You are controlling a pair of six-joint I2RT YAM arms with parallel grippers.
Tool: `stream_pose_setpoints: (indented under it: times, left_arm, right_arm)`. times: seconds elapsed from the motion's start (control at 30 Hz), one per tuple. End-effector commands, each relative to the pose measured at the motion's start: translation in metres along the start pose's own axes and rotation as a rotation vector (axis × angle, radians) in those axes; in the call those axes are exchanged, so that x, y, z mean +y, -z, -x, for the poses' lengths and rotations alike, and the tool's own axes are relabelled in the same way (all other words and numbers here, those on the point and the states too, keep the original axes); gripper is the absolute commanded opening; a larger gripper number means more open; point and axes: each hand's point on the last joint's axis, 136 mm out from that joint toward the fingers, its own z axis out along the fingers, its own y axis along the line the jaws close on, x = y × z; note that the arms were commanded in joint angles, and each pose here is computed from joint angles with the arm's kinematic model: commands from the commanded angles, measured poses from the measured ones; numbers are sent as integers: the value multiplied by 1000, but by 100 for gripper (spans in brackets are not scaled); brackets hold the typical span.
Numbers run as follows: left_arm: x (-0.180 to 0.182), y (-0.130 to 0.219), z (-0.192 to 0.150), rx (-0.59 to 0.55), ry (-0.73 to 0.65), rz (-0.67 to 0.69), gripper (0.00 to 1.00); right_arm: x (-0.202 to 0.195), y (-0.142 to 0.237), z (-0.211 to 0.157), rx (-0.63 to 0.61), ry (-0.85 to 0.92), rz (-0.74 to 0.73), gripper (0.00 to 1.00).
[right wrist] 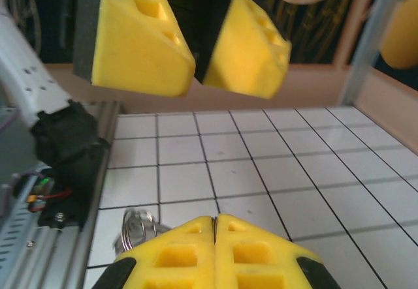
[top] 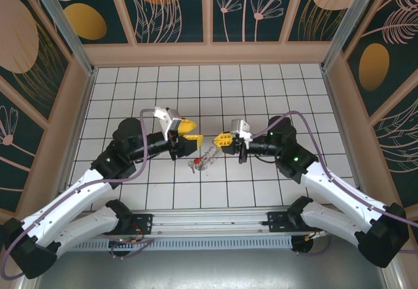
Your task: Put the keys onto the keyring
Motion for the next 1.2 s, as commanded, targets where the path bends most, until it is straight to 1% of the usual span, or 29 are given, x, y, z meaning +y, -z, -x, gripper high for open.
stream_pose_setpoints:
  times: [0.0,0.1,0.17,0.2,0.3,0.33,0.4,0.47,0.67,0.8,0.97,1.03,1.13,1.17]
  left_arm:
    - [-27,9,7,-51,-107,-123,57]
    - [-33,15,3,-80,-148,-152,56]
    - [-39,17,0,-99,-176,-176,50]
    - [-40,16,-3,-98,-187,-179,48]
    - [-41,12,-10,-75,-204,-176,44]
    - [-42,9,-13,-64,-210,-175,42]
    - [-43,3,-19,-32,-227,-160,31]
    - [-43,-4,-24,-5,-246,-134,25]
    - [-46,-20,-40,62,-277,-129,24]
    - [-47,-22,-41,63,-282,-133,22]
    - [-46,-23,-35,48,-291,-117,14]
    - [-45,-23,-35,44,-291,-116,10]
    - [-45,-23,-33,25,-291,-112,0]
    - [-45,-22,-33,18,-291,-113,0]
  right_arm:
    - [26,5,37,-129,93,148,0]
    - [36,6,44,-142,89,212,0]
    - [40,7,46,-147,83,234,0]
    - [41,8,47,-148,79,245,0]
    - [45,8,47,-148,65,276,0]
    - [45,8,47,-149,62,278,0]
    - [45,7,47,-149,55,279,0]
    - [45,7,46,-150,50,283,0]
    - [42,5,44,-145,27,275,0]
    - [42,4,43,-141,11,274,0]
    - [43,4,41,-139,2,281,0]
    - [44,4,39,-137,1,283,0]
    - [44,4,37,-131,-6,284,0]
    - [44,4,36,-127,-8,282,0]
